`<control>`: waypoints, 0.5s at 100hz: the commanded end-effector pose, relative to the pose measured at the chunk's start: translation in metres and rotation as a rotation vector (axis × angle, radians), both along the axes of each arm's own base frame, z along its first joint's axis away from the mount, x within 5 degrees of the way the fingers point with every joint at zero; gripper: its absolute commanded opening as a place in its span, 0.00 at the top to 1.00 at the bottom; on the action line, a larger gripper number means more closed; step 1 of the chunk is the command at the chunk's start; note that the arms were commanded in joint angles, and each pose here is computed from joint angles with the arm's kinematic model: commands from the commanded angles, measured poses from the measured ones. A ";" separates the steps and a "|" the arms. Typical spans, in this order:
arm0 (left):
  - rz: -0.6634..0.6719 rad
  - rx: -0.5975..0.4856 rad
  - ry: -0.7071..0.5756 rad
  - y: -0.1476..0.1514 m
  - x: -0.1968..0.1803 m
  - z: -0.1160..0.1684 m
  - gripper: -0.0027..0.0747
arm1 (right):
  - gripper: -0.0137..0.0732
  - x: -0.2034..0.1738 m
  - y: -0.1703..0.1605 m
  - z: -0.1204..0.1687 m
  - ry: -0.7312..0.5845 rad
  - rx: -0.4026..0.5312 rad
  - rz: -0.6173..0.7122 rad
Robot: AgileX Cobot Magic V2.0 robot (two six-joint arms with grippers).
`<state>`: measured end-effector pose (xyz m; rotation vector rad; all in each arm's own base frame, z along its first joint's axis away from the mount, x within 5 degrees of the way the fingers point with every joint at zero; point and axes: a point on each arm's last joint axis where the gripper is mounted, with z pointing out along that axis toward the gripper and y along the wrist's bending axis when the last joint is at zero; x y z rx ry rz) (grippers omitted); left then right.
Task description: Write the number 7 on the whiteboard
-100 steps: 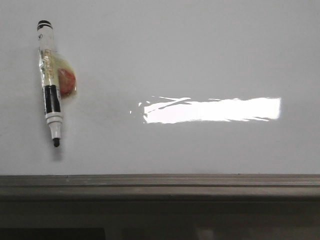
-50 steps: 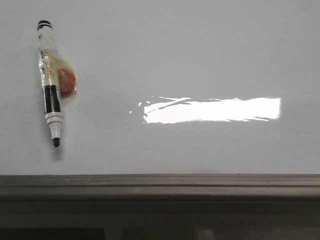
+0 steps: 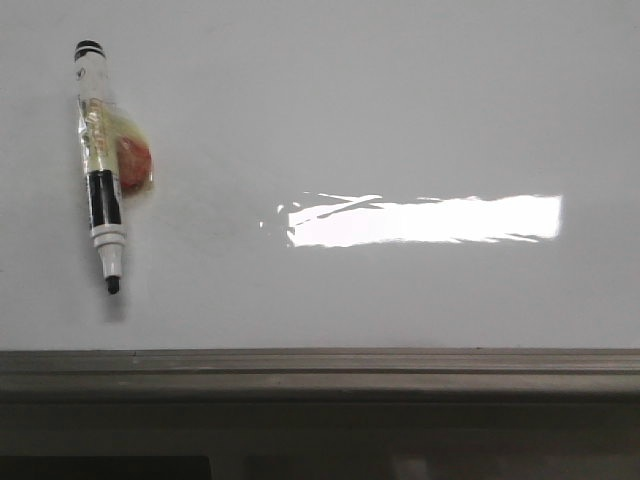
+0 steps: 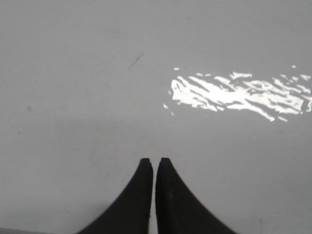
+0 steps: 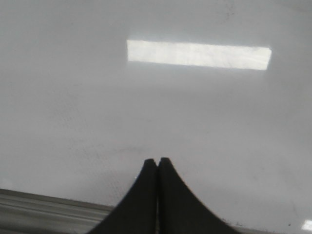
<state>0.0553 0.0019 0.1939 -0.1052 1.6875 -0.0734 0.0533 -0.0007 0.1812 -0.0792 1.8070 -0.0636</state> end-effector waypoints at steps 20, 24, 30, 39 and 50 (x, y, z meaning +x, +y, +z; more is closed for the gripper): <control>-0.036 -0.004 -0.231 -0.003 -0.001 0.014 0.99 | 0.92 0.002 0.001 0.025 -0.326 -0.003 0.012; -0.038 -0.004 -0.244 -0.003 -0.001 0.015 0.99 | 0.92 0.001 0.001 0.029 -0.368 -0.002 0.014; -0.042 -0.004 -0.265 -0.004 -0.001 0.017 0.99 | 0.92 0.001 0.002 0.034 -0.426 0.002 0.017; -0.044 -0.012 -0.278 -0.004 -0.002 0.018 0.99 | 0.92 -0.001 0.002 0.040 -0.495 0.004 0.020; -0.047 -0.012 -0.296 -0.004 -0.002 0.020 0.99 | 0.92 -0.002 0.000 0.044 -0.542 0.176 0.008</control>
